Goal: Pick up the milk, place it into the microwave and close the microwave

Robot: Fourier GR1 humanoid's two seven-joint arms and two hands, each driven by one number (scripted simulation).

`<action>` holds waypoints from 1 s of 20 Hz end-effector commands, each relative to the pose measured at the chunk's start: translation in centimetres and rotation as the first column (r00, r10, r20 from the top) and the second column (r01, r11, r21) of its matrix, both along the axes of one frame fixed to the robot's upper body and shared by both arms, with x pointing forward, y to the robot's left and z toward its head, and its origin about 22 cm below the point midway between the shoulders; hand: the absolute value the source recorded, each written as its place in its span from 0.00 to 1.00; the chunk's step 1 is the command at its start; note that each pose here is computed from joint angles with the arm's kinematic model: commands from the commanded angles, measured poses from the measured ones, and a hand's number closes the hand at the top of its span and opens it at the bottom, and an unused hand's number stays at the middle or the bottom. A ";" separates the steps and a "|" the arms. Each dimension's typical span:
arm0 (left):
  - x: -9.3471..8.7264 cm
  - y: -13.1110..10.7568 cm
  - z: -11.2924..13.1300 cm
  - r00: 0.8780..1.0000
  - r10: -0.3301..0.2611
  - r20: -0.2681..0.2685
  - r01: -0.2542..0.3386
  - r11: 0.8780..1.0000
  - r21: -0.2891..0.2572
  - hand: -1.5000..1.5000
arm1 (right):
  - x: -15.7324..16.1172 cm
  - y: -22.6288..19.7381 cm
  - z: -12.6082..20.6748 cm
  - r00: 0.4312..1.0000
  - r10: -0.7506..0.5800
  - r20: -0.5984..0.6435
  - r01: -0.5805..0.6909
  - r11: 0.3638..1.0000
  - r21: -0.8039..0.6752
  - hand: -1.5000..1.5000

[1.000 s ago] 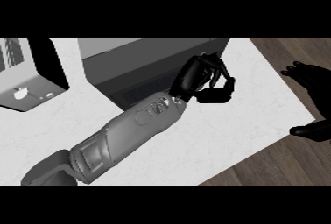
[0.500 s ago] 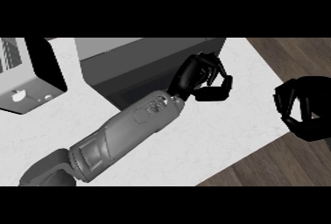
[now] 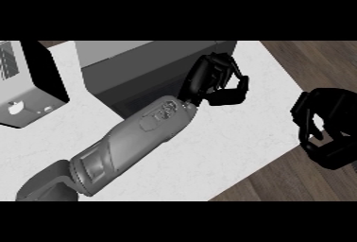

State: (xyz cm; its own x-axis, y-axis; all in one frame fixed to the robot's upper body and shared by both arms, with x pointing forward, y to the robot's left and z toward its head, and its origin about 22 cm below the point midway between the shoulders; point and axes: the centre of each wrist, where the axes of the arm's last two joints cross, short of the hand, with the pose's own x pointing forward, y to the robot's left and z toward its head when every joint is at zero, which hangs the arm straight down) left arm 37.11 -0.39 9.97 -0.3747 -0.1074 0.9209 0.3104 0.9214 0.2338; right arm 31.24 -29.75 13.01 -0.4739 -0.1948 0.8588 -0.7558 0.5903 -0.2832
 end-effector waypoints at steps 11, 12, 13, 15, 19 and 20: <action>-0.3 -1.9 0.0 1.000 0.029 0.005 -0.029 1.000 -0.004 1.00 | -1.7 1.9 0.6 0.987 0.162 0.020 -0.162 0.987 0.019 1.00; 0.6 -0.7 0.2 0.972 0.228 -0.055 -0.233 0.965 -0.122 1.00 | -1.8 1.8 0.3 0.991 0.133 0.011 -0.134 0.991 0.031 1.00; 0.4 -0.5 -1.4 0.975 0.184 -0.124 -0.187 0.982 -0.015 1.00 | -2.5 2.0 -0.9 0.976 0.198 -0.089 -0.206 0.974 -0.091 1.00; 0.2 -0.1 -1.4 0.939 0.131 -0.318 -0.180 0.975 -0.128 1.00 | -2.9 2.9 -1.2 0.968 0.227 -0.103 -0.236 0.968 -0.083 1.00; 0.7 1.2 -0.3 0.898 0.099 -0.428 -0.271 0.892 -0.362 1.00 | -4.0 3.7 -2.3 0.958 0.250 -0.140 -0.258 0.965 -0.040 1.00; 0.7 1.6 -0.7 0.887 0.098 -0.452 -0.289 0.880 -0.376 1.00 | -4.2 3.8 -2.3 0.958 0.248 -0.144 -0.256 0.966 -0.041 1.00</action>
State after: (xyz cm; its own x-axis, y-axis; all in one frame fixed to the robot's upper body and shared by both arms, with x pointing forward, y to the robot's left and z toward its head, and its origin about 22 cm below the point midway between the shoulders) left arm 36.20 -1.76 11.58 -0.1385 0.1827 0.9734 0.2697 0.9527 -0.1404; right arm 27.89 -26.57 11.53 -0.3367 -0.2026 0.9196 -0.8801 0.4150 -0.2308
